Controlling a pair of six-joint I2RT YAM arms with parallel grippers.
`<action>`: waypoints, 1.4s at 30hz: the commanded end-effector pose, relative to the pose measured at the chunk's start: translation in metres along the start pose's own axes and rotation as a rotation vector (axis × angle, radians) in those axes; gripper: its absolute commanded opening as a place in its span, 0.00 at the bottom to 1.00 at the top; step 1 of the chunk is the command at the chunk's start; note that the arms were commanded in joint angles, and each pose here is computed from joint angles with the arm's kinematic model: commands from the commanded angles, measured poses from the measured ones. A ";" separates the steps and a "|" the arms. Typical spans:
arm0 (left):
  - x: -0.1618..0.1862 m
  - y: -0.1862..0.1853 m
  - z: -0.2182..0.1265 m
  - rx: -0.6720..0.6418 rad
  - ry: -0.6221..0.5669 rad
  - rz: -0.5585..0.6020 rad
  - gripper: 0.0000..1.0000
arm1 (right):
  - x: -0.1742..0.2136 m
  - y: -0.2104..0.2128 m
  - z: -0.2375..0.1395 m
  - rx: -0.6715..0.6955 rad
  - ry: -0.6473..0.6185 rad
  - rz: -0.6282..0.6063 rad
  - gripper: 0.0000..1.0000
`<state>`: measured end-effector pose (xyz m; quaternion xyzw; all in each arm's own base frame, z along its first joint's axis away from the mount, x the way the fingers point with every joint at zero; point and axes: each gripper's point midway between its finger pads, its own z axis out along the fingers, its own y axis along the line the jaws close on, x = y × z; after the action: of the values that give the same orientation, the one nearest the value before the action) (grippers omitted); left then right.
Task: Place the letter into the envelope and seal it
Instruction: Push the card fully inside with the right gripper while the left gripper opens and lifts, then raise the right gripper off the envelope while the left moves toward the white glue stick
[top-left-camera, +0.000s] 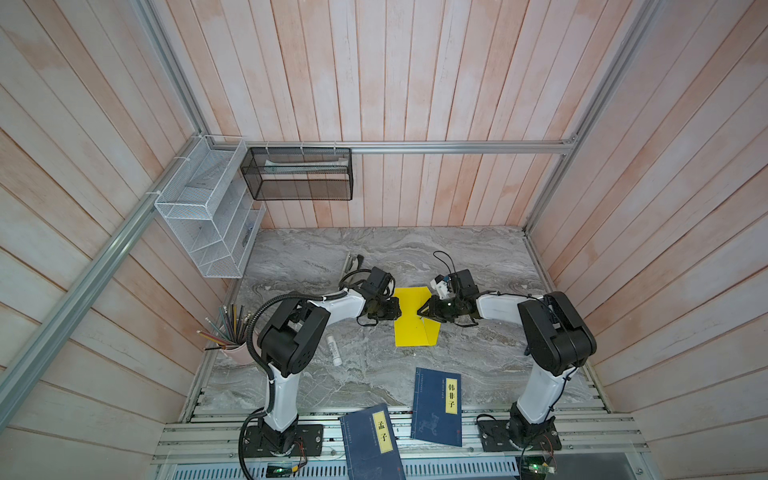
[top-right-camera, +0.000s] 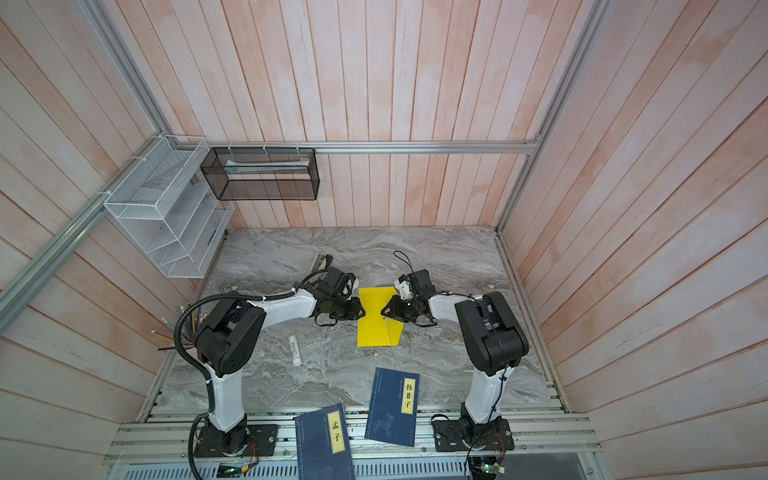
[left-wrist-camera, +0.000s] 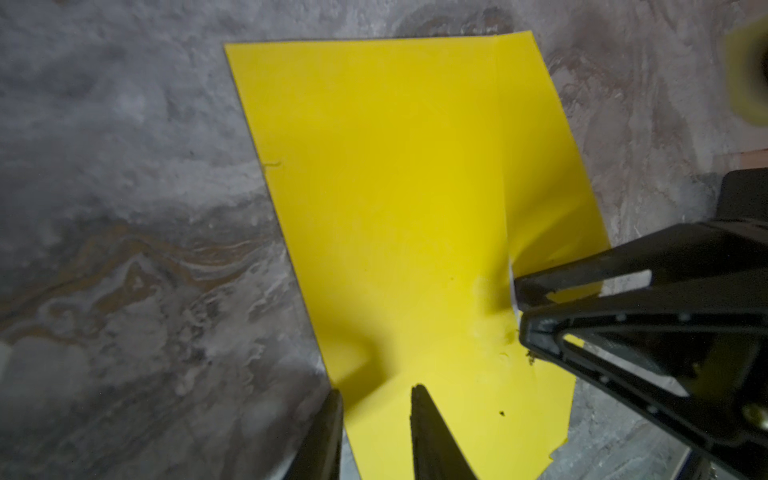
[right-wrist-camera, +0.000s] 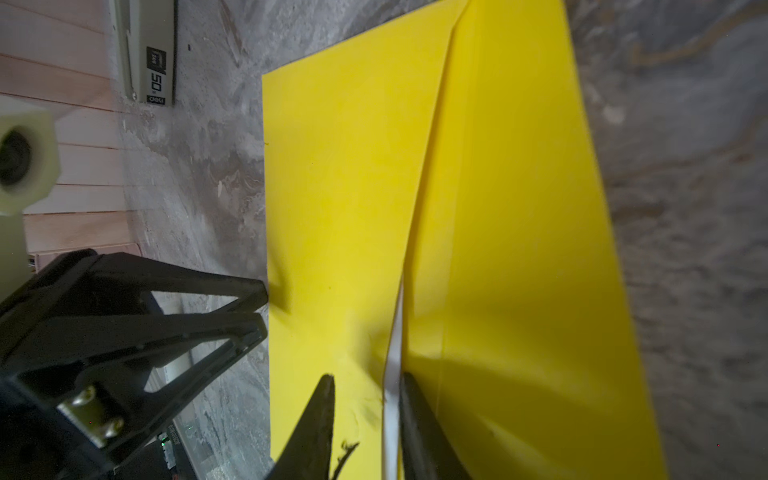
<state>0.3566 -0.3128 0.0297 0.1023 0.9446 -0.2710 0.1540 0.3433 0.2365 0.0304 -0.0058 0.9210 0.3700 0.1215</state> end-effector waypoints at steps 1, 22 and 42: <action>0.010 0.009 0.009 -0.023 0.042 -0.001 0.31 | 0.008 -0.003 0.007 -0.011 0.028 0.024 0.29; -0.013 0.001 -0.026 -0.043 -0.042 0.026 0.34 | -0.055 0.048 -0.087 0.129 -0.219 -0.141 0.41; -0.018 -0.003 -0.165 -0.162 -0.320 0.001 0.46 | -0.014 0.011 -0.117 0.138 -0.315 -0.054 0.41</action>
<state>0.3439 -0.2593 0.1925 0.0820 0.9053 -0.2619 0.3241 0.3295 0.1599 0.1091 0.0407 0.9247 0.2870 0.2468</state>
